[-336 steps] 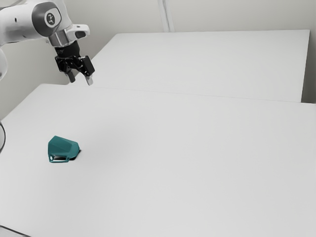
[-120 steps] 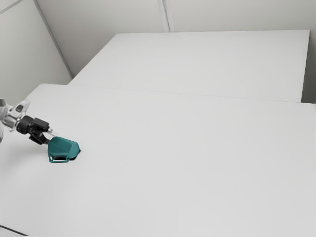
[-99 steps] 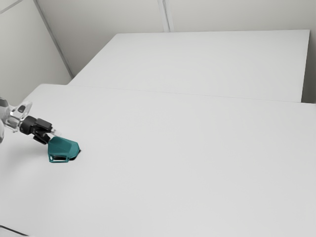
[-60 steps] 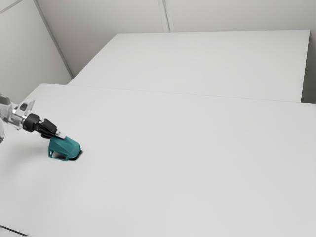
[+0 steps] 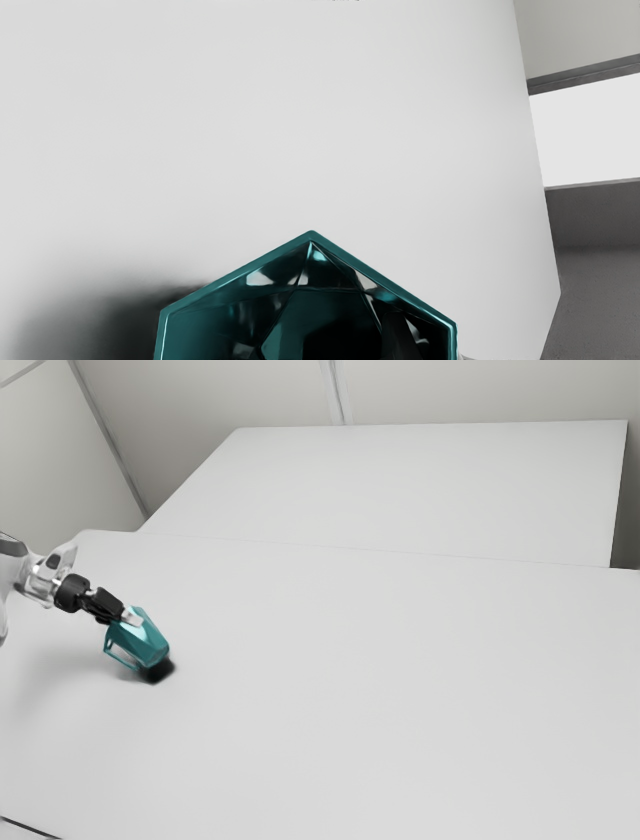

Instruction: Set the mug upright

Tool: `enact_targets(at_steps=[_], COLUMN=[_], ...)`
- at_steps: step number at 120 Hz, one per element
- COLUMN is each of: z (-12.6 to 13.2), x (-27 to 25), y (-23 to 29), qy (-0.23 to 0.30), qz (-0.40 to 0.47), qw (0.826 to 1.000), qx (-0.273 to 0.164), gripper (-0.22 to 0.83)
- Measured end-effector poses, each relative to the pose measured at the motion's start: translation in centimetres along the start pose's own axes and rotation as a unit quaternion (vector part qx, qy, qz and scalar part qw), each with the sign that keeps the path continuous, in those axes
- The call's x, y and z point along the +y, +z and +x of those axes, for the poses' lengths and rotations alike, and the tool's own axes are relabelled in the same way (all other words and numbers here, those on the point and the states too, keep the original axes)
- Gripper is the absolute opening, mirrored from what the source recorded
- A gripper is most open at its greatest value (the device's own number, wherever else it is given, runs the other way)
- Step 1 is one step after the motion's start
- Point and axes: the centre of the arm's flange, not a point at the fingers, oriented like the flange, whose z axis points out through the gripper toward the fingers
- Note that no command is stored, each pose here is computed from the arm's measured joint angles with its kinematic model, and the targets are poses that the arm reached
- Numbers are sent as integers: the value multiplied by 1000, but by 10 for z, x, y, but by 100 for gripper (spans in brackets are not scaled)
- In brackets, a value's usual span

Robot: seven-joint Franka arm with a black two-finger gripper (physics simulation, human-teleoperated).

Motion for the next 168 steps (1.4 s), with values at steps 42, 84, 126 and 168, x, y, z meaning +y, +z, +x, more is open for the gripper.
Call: enact_targets(at_steps=[42,84,126,168], z=[59,78,83,83], x=[117,155,153,135], y=[30,100,154,185], qy=[78,130,128,91], qz=[161,376,439,442], qw=[979,905,885,889], qx=[-98,-153,-93,-77], gripper=[-17,-17,-17,-17])
